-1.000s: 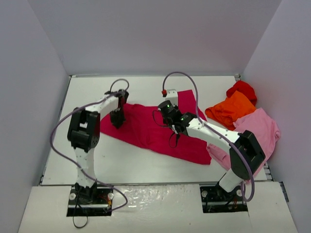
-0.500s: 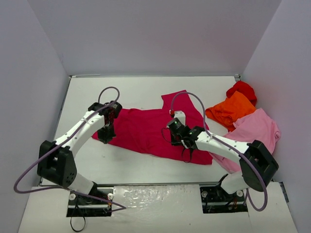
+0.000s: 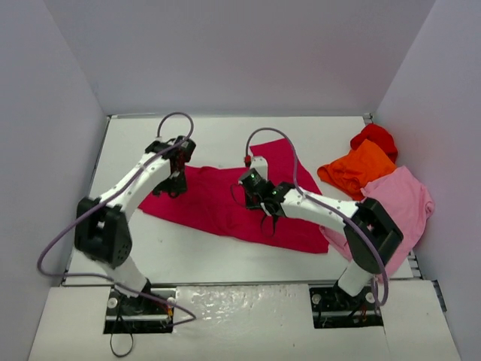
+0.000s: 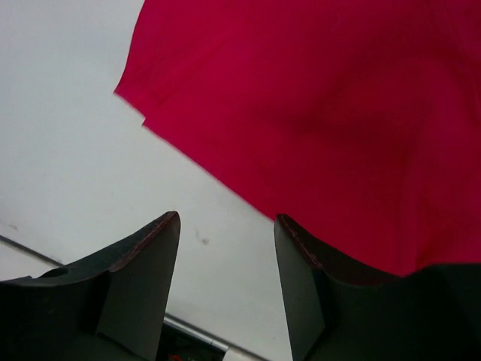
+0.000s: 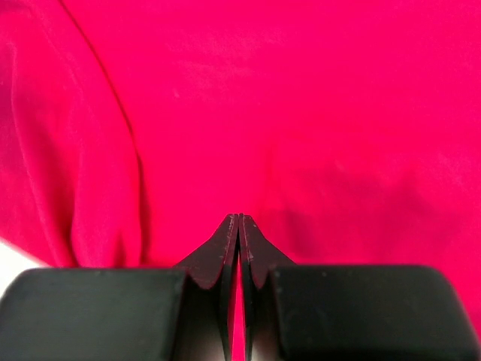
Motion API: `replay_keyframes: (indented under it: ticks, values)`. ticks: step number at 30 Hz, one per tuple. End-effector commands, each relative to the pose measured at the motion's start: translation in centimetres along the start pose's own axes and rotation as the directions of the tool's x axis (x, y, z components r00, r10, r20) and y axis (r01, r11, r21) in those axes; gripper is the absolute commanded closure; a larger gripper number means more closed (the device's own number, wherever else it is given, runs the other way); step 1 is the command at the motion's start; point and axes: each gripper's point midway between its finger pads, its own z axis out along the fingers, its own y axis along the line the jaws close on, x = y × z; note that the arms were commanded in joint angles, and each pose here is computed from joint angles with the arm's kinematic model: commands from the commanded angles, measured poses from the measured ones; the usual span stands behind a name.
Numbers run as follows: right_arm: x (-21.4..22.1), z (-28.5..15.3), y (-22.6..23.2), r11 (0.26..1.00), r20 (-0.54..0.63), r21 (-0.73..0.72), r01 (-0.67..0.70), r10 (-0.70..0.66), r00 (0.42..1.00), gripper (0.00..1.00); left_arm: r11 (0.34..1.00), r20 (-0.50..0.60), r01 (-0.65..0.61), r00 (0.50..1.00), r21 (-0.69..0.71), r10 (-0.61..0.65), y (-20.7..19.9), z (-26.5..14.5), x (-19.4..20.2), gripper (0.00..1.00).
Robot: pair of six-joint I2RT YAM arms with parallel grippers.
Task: Fold and stack the t-shirts
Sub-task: Fold the flattened tshirt in 1/3 of the way
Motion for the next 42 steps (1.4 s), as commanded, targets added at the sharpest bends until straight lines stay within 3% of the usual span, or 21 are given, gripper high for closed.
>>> replay_keyframes:
  ticks: [1, 4, 6, 16, 24, 34, 38, 42]
  values:
    - [-3.0, 2.4, 1.0, 1.0, 0.07, 0.005, 0.011, -0.011, 0.997, 1.0, 0.998, -0.006, -0.05, 0.999, -0.042, 0.05, -1.9, 4.3, -3.1, 0.52]
    - [-3.1, 3.6, 0.6, 1.0, 0.057, 0.01, 0.006, -0.006, 0.998, 1.0, 0.999, -0.052, -0.037, 0.998, 0.034, 0.039, -4.6, 6.7, -2.6, 0.88]
    - [-3.3, 3.8, 0.4, 1.0, 0.055, 0.008, 0.0, -0.001, 0.998, 1.0, 0.997, -0.061, -0.02, 0.998, 0.075, 0.025, -5.9, 7.5, -2.4, 1.0]
    - [-3.9, 2.5, -0.7, 1.0, 0.064, -0.008, -0.013, 0.013, 0.998, 1.0, 0.98, -0.241, 0.05, 0.971, 0.194, -0.002, -7.7, 9.1, 3.8, 1.0]
    - [-5.1, -0.6, -2.7, 0.999, 0.106, -0.005, -0.037, 0.037, 0.994, 1.0, 0.976, -0.385, 0.1, 0.923, 0.191, -0.019, -5.9, 7.9, 11.0, 1.0]
    - [-3.2, -5.1, -4.9, 0.998, 0.079, -0.005, -0.064, 0.065, 0.995, 1.0, 0.991, -0.364, 0.07, 0.931, 0.114, -0.024, -2.7, 5.8, 14.7, 1.0]
    - [0.0, -6.1, -5.1, 0.994, 0.017, -0.056, -0.098, 0.099, 0.995, 1.0, 0.995, -0.351, 0.059, 0.936, 0.074, -0.029, -0.9, 5.1, 15.6, 1.0]
    - [3.7, -6.9, -3.7, 0.984, -0.084, -0.148, -0.103, 0.091, 0.992, 0.92, 0.998, -0.323, 0.053, 0.946, 0.039, -0.037, 0.6, 4.0, 15.6, 1.0]
